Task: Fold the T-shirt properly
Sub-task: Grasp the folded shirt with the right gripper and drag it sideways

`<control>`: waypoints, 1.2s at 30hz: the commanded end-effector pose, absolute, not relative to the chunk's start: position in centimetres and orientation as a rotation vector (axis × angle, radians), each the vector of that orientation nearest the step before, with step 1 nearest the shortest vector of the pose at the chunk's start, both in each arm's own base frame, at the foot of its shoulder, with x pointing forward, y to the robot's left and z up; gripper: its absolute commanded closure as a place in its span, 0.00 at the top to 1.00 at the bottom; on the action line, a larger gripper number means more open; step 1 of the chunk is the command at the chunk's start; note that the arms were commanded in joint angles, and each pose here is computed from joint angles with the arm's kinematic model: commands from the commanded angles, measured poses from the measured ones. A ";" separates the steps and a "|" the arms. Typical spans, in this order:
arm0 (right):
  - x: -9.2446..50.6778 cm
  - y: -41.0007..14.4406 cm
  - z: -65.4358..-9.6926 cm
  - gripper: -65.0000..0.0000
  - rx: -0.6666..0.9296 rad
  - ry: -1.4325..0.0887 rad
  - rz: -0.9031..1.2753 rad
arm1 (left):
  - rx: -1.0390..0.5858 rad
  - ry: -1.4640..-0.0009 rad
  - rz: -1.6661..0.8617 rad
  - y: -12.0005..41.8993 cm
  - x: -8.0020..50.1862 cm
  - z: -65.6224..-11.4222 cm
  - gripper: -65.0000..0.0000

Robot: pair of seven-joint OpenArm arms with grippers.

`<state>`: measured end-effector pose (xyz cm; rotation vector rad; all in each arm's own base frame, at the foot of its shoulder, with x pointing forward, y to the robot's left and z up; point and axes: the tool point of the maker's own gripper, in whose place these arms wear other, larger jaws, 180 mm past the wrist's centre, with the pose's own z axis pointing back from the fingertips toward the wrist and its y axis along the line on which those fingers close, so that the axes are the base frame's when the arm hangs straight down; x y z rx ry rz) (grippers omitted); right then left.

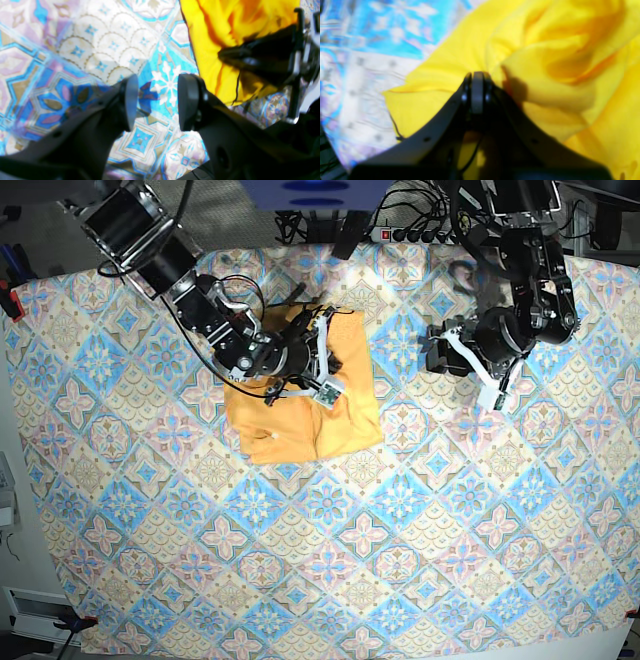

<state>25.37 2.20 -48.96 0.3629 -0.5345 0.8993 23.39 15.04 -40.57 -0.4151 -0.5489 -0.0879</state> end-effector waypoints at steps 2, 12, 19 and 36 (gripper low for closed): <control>26.4 -3.3 -50.5 0.01 0.167 -0.455 0.894 | -0.419 -0.593 -0.097 15.1 24.2 -39.5 0.39; 28.9 -6.5 -49.8 0.01 0.109 -0.477 0.839 | -0.420 -0.591 -0.098 15.1 24.2 -39.5 0.39; 31.8 -8.9 -48.6 0.01 0.043 -0.500 0.837 | -0.419 -0.560 -0.108 15.0 23.7 -39.8 0.39; 35.9 -15.7 -45.7 0.01 -0.079 -0.552 0.743 | -0.404 -0.542 -0.112 15.7 22.9 -40.2 0.39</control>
